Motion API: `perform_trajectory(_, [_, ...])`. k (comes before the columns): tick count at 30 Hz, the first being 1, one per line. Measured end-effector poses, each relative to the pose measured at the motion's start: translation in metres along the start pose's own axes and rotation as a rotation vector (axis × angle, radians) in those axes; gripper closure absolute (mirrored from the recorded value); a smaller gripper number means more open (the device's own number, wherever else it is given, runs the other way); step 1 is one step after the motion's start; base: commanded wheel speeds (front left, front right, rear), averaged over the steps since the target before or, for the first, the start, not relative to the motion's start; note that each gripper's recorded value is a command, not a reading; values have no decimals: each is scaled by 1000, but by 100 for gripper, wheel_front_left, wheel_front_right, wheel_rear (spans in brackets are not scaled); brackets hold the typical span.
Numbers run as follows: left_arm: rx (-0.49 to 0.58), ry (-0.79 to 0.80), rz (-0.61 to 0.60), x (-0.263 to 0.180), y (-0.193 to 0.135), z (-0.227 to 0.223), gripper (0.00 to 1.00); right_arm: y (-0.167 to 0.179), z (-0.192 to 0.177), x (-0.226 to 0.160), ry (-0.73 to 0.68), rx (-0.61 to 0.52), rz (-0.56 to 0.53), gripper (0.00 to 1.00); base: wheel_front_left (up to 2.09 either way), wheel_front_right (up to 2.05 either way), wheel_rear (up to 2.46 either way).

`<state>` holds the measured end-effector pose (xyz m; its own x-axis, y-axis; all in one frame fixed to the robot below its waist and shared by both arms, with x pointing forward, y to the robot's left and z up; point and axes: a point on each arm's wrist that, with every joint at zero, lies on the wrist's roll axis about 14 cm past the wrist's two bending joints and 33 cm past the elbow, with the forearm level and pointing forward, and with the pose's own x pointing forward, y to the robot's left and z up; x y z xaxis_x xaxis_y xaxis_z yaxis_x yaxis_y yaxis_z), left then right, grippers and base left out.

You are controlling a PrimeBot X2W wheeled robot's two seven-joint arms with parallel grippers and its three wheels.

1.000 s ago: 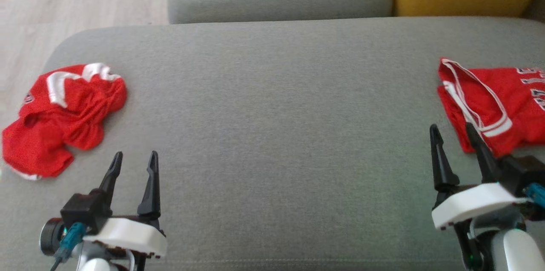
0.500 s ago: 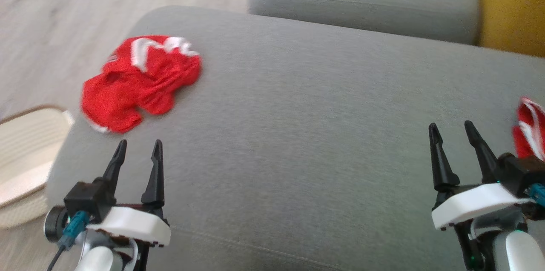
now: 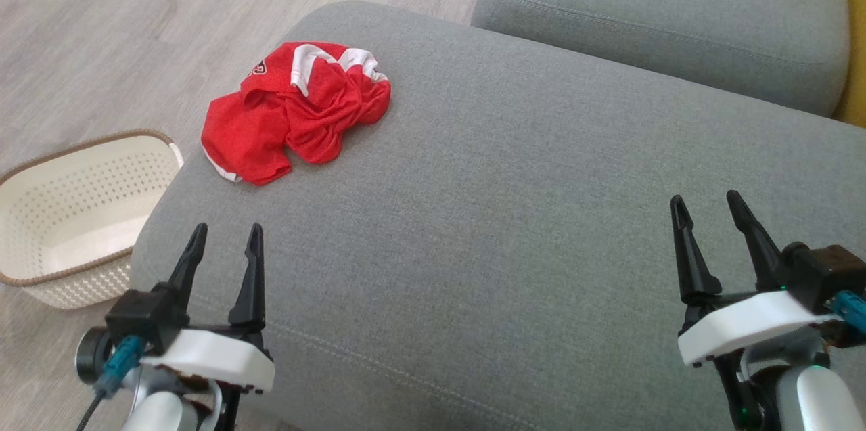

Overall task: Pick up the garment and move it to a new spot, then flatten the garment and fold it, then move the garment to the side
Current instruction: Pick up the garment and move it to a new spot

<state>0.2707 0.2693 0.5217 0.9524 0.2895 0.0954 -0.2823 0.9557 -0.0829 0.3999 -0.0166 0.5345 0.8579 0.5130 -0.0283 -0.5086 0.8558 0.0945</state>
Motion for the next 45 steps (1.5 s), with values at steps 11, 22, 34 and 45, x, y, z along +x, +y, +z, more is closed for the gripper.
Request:
perform_trajectory(11, [21,-36,-10,26,1,14,0,-5,-12,4,35,18,-5,0,0,0,0])
perform_trajectory(22, [47,-160,-47,106,-8,54,0,-30,-12,37,22,12,-30,0,0,0,0])
perform_trajectory(34, [96,82,-168,216,-40,-33,0,-81,-50,55,86,26,-113,0,0,0,0])
perform_trajectory(45, [175,548,-121,239,-18,-152,0,-115,-80,44,151,33,-199,0,0,0,0])
